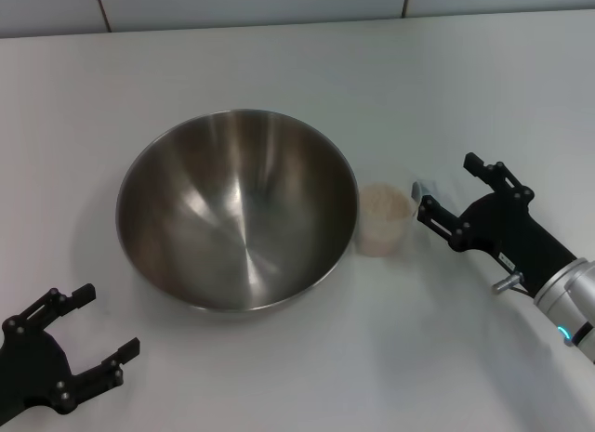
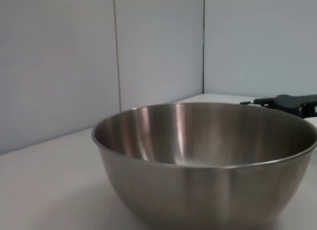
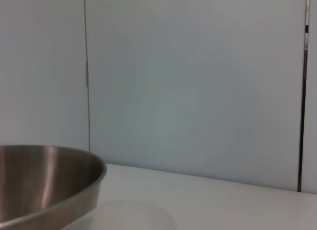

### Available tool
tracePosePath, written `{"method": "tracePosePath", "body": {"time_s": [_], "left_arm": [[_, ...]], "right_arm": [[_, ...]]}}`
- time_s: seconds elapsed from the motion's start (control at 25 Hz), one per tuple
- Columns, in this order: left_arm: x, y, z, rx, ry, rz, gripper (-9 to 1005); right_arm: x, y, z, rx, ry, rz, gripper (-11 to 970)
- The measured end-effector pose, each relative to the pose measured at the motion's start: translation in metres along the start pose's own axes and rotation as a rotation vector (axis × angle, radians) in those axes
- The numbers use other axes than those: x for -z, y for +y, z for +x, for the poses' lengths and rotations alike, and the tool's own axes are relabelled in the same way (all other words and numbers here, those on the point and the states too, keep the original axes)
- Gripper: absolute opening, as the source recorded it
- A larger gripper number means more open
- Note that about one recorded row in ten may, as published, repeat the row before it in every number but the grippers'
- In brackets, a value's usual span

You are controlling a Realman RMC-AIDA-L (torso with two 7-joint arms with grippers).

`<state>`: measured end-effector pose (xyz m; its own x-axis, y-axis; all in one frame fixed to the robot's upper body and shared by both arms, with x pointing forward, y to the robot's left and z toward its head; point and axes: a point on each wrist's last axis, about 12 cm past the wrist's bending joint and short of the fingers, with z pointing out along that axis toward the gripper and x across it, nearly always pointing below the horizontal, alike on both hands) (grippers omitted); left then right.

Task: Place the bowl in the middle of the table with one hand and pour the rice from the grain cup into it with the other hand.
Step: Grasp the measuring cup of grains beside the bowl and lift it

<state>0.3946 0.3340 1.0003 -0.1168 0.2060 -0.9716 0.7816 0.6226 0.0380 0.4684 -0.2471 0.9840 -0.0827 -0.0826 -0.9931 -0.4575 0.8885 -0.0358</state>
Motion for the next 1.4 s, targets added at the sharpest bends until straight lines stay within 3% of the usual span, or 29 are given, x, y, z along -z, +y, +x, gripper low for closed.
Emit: {"method": "tracePosePath", "body": {"time_s": [0.36, 0.8, 0.88, 1.08, 1.4], "left_arm": [[-0.002, 0.0, 0.002, 0.004, 0.018, 0.0, 862], [-0.001, 0.0, 0.002, 0.004, 0.015, 0.001, 862], [-0.002, 0.0, 0.002, 0.003, 0.014, 0.002, 862], [-0.003, 0.0, 0.001, 0.003, 0.01, 0.006, 862], [-0.005, 0.0, 0.001, 0.003, 0.006, 0.008, 862]], "right_arm": [[0.002, 0.003, 0.0, -0.017, -0.011, 0.002, 813], [0.003, 0.004, 0.0, -0.019, -0.016, 0.003, 371], [0.003, 0.004, 0.0, -0.019, -0.016, 0.004, 175], [0.004, 0.004, -0.001, -0.02, -0.028, 0.002, 18], [0.007, 0.002, -0.012, 0.001, -0.128, 0.047, 18]]}}
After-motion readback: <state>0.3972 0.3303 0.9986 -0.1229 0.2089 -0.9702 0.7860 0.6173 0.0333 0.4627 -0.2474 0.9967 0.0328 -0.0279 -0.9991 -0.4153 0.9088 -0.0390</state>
